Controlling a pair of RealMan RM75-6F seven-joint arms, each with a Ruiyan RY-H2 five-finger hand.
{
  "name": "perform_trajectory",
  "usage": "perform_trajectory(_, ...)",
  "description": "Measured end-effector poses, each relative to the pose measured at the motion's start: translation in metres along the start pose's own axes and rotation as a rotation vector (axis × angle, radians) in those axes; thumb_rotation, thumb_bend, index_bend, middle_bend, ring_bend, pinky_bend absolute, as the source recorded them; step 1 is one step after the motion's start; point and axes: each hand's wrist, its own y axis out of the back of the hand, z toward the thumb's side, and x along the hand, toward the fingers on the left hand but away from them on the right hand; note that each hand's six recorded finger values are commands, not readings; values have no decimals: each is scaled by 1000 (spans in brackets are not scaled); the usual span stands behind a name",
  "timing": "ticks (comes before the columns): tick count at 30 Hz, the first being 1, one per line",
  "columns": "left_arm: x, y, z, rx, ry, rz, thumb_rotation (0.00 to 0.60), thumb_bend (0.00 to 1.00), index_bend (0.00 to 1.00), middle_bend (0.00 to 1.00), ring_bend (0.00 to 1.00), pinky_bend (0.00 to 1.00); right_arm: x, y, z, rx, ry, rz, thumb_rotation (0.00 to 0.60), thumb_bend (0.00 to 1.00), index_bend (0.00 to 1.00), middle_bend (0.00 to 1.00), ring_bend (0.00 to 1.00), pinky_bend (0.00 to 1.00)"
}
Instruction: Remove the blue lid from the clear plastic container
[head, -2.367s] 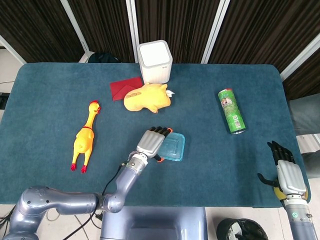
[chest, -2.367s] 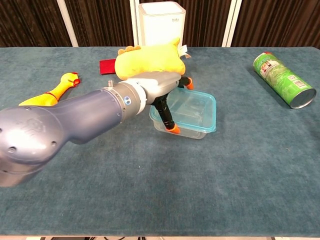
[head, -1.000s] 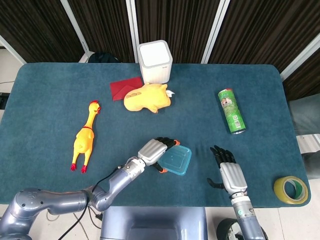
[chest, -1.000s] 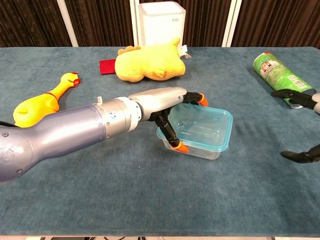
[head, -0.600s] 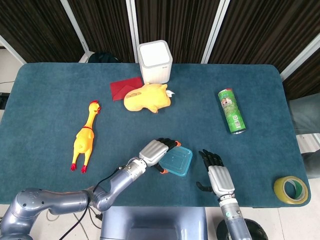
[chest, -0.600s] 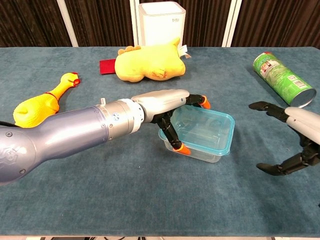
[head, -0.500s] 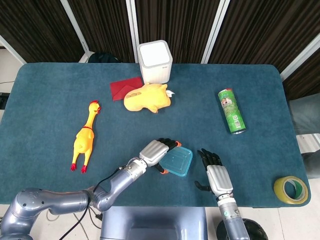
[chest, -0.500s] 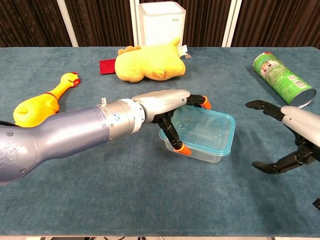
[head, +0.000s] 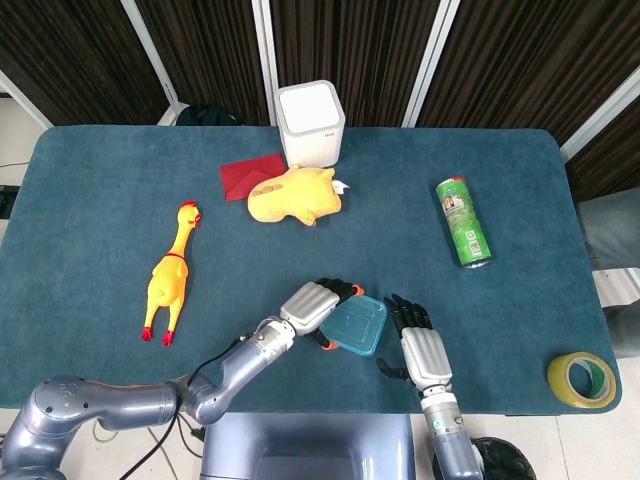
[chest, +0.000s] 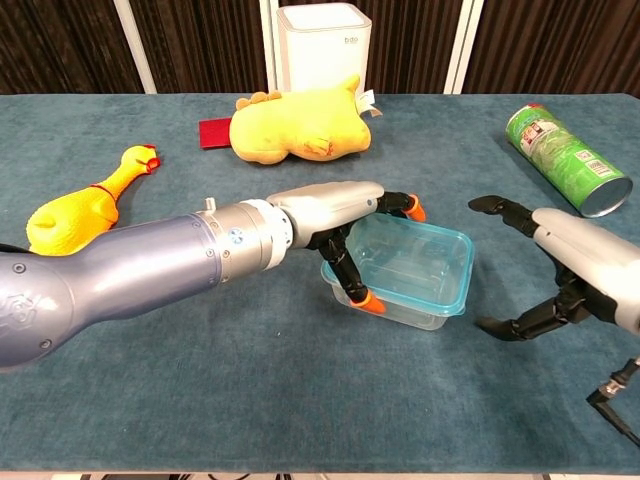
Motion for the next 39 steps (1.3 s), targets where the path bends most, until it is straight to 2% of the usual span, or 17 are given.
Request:
perform_trajectory(14, -1, -1, 2, -8, 3, 2, 600, 119, 211, 289, 278, 422, 4, -9, 13, -35, 5, 23, 600, 322, 0, 0, 0, 0)
perform_trajectory(39, -4, -2, 4, -8, -2, -6, 600, 119, 211, 290, 279, 435, -8, -5, 18, -48, -19, -16, 600, 322, 0, 0, 0, 0)
